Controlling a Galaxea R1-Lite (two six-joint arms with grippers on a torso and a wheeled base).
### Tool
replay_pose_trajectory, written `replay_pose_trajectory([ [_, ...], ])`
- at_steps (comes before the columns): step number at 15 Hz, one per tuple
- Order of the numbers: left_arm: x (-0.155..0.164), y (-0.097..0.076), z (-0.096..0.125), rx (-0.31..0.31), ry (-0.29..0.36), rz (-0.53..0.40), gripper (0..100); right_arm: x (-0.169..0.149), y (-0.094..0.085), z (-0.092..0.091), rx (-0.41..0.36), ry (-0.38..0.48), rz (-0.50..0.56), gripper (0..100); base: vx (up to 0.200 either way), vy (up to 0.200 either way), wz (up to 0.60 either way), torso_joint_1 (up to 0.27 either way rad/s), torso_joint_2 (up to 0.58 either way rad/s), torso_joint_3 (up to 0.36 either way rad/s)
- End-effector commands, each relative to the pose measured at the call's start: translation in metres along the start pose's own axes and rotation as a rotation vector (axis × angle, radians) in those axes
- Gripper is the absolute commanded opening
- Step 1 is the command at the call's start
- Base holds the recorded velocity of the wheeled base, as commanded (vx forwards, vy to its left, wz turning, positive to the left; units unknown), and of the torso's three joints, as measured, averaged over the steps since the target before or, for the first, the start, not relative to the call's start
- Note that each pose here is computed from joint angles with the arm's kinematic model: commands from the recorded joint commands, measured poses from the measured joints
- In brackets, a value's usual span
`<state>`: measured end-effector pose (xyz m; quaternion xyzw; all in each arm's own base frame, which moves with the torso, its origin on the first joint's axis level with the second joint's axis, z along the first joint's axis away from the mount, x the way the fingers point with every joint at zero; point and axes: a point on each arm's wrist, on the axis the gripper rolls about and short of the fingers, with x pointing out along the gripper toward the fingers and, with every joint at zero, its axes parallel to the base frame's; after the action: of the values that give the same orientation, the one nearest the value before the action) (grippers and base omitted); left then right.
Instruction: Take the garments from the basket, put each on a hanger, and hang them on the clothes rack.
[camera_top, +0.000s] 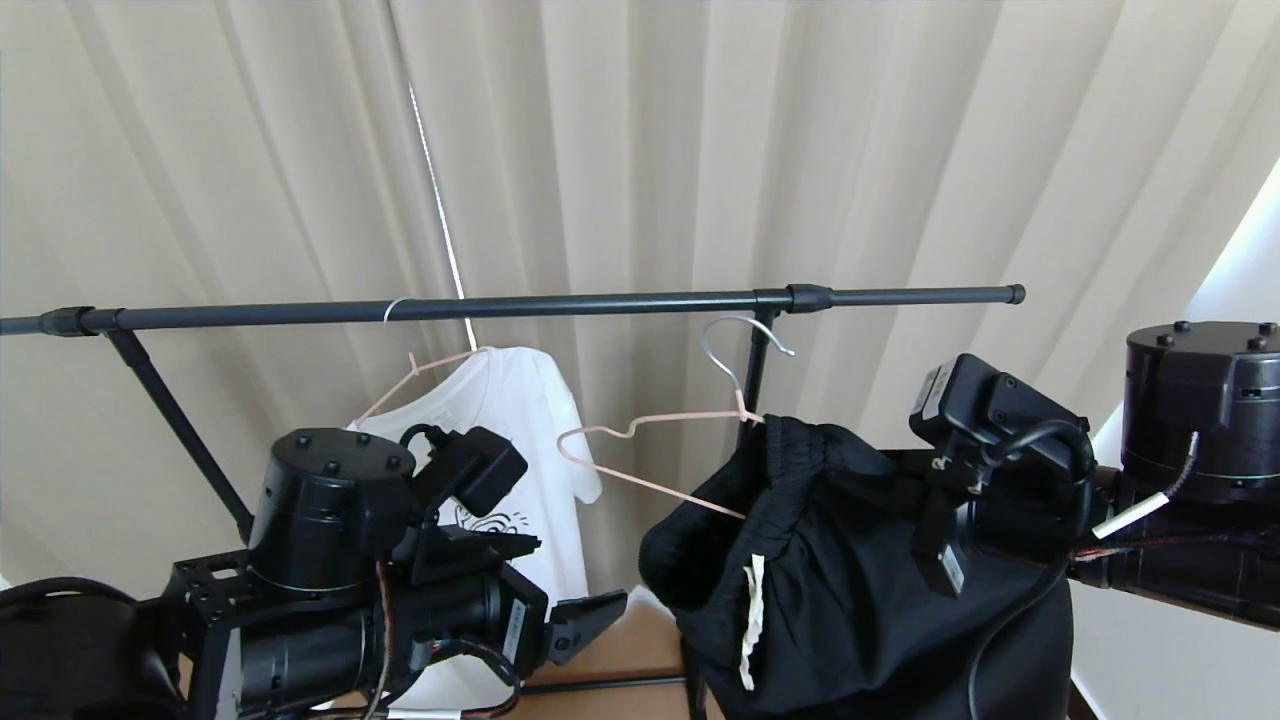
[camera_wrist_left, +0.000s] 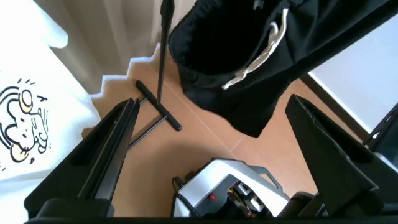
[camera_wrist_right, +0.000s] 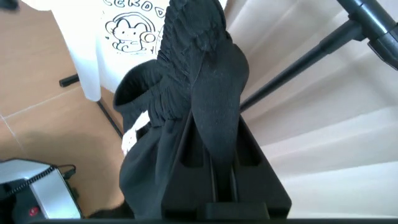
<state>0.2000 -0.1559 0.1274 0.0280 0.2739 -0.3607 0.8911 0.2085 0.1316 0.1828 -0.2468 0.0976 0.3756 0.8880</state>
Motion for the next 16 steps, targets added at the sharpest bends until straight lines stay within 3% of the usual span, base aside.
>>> replay_pose_trajectory([
  [1,0.014,-0.001,-0.009,0.000,0.049,-0.004,100,-0.001,0.004,0.000,-0.004,-0.007,0.004,0,0.000,0.000,0.00,0.000,0.00,0.000],
  [7,0.058,-0.002,-0.024,-0.027,0.022,0.116,100,-0.015,0.015,0.011,-0.005,-0.097,0.012,0,0.000,0.000,0.00,0.000,0.00,0.000],
  [11,0.076,0.002,-0.028,-0.026,-0.046,0.206,100,-0.019,0.020,0.015,0.002,-0.119,0.030,0,0.000,0.000,0.00,0.000,0.00,0.000],
  [16,0.081,0.003,-0.032,-0.025,-0.043,0.218,100,-0.024,0.019,0.018,-0.001,-0.136,0.024,0,0.000,0.000,0.00,0.000,0.00,0.000],
])
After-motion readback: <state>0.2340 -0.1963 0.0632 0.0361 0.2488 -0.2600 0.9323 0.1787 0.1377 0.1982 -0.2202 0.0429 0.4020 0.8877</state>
